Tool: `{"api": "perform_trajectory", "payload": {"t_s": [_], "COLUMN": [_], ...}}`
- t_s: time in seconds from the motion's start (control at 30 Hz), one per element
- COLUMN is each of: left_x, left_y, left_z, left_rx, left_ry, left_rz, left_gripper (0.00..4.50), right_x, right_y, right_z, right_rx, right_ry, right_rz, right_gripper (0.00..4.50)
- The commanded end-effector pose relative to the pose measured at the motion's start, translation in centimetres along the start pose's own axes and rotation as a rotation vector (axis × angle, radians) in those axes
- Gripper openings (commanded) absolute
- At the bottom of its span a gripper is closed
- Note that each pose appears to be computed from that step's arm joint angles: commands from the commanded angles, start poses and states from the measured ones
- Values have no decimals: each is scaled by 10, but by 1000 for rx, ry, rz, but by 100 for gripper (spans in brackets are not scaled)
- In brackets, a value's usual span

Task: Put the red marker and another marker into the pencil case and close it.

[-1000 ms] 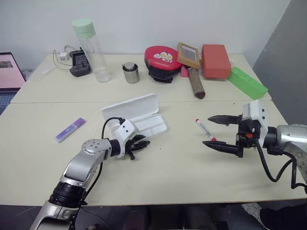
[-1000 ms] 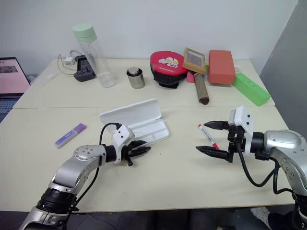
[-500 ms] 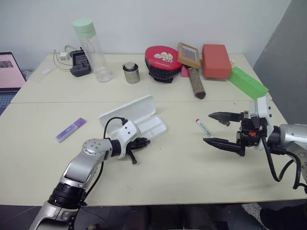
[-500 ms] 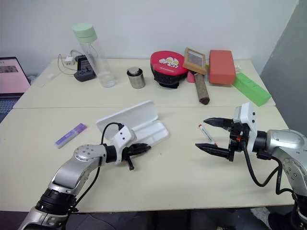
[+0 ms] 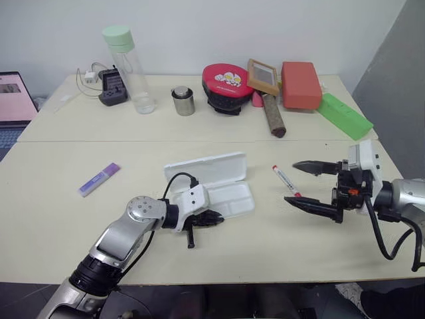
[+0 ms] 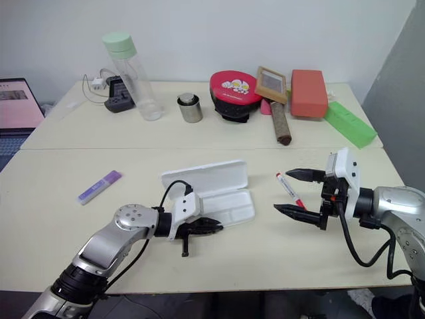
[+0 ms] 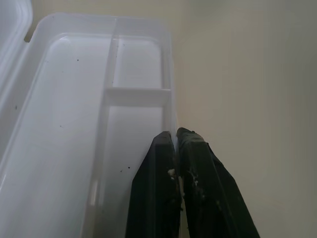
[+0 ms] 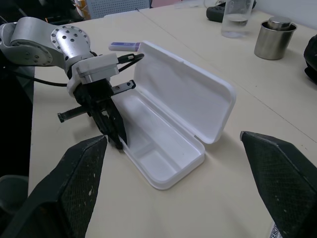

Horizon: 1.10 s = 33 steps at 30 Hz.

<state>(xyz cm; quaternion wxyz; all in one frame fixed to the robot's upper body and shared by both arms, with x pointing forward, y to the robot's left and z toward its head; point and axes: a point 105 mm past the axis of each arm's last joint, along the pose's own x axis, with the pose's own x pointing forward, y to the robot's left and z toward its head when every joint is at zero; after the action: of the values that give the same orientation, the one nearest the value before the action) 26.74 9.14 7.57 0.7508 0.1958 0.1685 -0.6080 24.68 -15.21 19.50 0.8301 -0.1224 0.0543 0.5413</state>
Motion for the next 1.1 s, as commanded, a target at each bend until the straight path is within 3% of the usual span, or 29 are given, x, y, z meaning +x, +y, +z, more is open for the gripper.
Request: {"api": "perform_trajectory", "payload": {"t_s": [0.03, 0.6, 0.63, 0.93, 1.1], "left_x": [6, 5, 5, 1, -11], "left_y": [-10, -9, -9, -14, -22], "left_z": [5, 4, 3, 10, 35], "left_rx": [75, 76, 71, 27, -43], "left_ry": [13, 37, 40, 6, -111], "left_rz": [-99, -133, -124, -123, -123], "left_gripper": [3, 3, 43, 211, 314], "right_x": [-6, -6, -6, -5, -6], "right_y": [7, 8, 8, 6, 7], "right_z": [6, 4, 4, 3, 3], "right_rx": [-37, -29, -28, -27, -25], "right_ry": [6, 5, 6, 4, 3], "right_rz": [6, -12, -10, -2, 1], "right_gripper": [450, 450, 450, 450, 450]}}
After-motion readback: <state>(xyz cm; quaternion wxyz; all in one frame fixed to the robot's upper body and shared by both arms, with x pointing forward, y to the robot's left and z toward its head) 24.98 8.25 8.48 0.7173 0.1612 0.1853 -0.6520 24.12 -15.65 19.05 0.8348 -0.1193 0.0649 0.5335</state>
